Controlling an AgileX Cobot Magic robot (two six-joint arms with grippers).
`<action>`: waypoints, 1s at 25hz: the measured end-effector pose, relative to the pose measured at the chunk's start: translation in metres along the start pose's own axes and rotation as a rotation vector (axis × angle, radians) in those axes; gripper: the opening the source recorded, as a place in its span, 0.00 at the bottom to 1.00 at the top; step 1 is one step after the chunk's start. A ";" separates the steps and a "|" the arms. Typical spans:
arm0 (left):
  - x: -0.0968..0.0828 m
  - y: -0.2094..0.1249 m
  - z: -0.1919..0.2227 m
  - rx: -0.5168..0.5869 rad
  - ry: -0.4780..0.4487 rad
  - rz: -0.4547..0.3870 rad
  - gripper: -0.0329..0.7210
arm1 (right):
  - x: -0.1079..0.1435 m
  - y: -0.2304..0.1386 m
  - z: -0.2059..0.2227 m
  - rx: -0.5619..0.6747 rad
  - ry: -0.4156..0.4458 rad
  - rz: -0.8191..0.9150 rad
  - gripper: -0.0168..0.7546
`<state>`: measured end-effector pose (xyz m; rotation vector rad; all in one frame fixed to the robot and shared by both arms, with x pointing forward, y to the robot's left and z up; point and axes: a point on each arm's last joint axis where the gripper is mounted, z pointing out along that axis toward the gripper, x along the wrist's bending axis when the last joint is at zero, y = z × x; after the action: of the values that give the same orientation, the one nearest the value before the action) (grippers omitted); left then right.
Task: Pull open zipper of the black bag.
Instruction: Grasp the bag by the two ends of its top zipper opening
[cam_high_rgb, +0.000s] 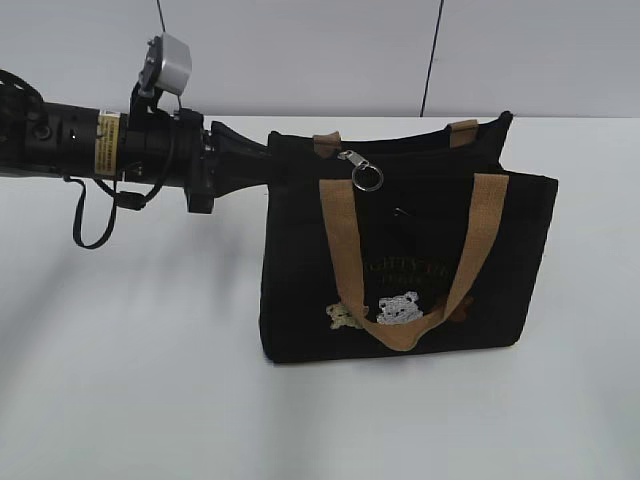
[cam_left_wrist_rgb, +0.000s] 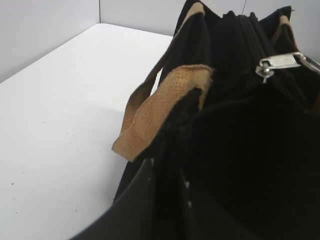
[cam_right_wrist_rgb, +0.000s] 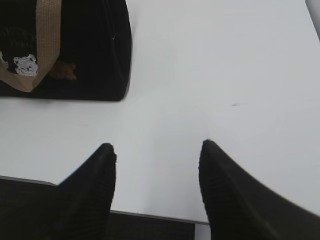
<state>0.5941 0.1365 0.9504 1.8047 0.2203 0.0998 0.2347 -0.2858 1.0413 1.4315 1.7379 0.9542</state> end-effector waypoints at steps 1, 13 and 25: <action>0.000 0.000 0.000 0.000 0.000 0.000 0.10 | 0.000 0.001 0.000 0.001 0.000 -0.002 0.55; 0.000 0.000 0.000 0.000 0.000 0.000 0.10 | -0.019 0.070 0.055 0.158 0.014 -0.104 0.55; 0.000 0.000 0.000 -0.001 0.000 0.000 0.10 | -0.012 0.151 0.137 0.174 0.321 -0.530 0.55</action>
<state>0.5940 0.1361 0.9504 1.8040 0.2203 0.0994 0.4272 -0.2632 1.1042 0.8623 2.3274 0.7790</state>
